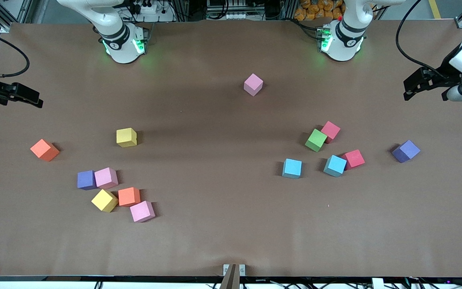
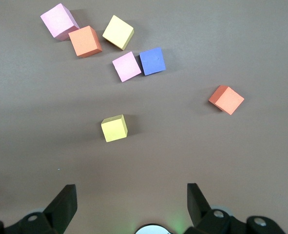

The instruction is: Form number 2 with 11 blocks

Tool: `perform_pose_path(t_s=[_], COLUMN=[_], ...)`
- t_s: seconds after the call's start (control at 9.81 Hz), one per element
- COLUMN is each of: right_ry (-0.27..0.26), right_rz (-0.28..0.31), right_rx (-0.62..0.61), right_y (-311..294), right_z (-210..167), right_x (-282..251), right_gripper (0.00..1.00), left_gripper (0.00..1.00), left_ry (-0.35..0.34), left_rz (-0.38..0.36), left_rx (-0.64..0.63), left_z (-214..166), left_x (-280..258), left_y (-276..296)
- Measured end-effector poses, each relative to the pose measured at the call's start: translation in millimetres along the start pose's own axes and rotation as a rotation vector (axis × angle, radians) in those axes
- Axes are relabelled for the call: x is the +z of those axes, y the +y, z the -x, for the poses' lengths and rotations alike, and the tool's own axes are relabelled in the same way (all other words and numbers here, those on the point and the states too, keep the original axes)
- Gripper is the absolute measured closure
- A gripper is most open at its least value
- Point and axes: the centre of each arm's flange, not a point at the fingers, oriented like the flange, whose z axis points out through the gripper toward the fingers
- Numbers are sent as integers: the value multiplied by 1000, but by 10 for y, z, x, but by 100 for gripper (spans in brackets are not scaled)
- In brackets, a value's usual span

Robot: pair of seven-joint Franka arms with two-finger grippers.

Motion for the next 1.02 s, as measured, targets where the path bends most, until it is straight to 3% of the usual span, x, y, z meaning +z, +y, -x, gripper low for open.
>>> perform_pose_path(t_s=[0.71,1.02], right_ry=[-5,-41], right_rz=[1,4], right_rx=[-2,-8], right_y=[-10,-30], right_z=[-12,-33], right_x=[20,126], right_gripper=[0,0], left_gripper=[0,0], left_ry=[-10,-31], left_rz=[-1,13], left_rx=[2,13], left_z=[-52,-80], left_x=[81,216], left_y=[-23,402])
